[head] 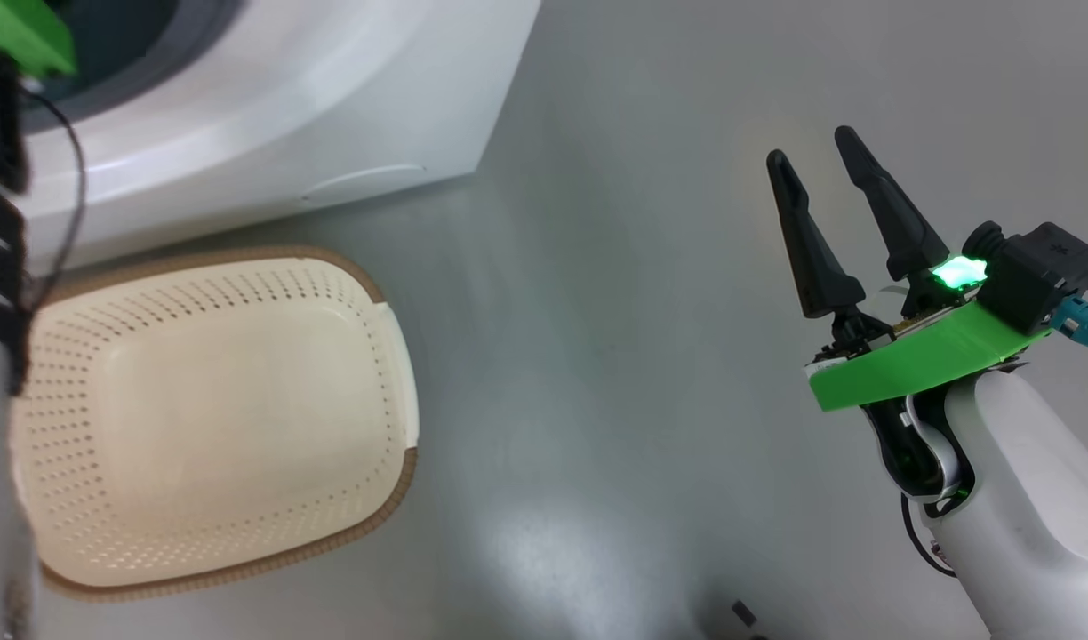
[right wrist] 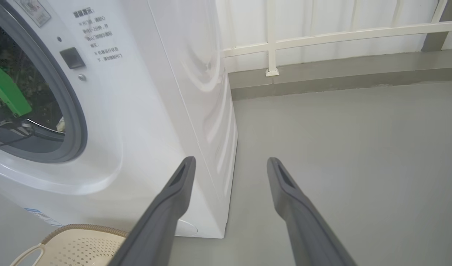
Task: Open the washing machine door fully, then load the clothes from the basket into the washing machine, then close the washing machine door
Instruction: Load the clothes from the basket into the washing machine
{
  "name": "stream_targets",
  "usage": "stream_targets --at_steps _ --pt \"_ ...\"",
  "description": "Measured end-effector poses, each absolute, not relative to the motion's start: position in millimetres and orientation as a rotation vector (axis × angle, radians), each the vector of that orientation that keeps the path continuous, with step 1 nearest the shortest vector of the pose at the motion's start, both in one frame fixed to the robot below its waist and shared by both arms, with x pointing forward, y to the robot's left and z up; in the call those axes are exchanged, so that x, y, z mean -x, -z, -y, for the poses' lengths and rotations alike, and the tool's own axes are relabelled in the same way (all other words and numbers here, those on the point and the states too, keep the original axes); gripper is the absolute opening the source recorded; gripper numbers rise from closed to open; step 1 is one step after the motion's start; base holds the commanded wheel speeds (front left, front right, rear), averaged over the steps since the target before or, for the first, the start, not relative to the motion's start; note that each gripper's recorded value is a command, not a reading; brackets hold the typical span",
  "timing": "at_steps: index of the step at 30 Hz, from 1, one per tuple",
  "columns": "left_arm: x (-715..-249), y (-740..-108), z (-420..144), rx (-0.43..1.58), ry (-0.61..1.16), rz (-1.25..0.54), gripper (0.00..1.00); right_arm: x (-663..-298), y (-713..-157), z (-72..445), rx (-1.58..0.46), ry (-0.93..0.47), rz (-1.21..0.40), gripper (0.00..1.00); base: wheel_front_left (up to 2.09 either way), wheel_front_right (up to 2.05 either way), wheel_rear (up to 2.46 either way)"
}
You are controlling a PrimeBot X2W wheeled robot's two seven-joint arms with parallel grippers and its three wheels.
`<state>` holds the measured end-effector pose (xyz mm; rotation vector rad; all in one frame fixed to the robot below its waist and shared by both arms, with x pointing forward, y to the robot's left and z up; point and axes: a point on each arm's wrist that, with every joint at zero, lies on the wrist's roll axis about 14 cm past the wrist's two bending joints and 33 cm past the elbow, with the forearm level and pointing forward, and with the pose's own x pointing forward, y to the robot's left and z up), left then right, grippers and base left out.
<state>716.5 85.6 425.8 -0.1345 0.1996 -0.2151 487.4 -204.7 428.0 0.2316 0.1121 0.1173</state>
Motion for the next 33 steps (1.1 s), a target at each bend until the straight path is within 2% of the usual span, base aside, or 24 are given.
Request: stream_targets --at_steps 12,33 --pt "-671 -455 -92 0.162 0.23 -0.144 1.0 -483 -462 193 -0.234 -0.161 -0.047 1.0 0.0 0.0 0.0" --pt "-548 -489 -133 0.174 0.192 -0.032 1.0 -462 -508 160 -0.279 -0.243 0.046 1.0 0.0 0.0 0.0"
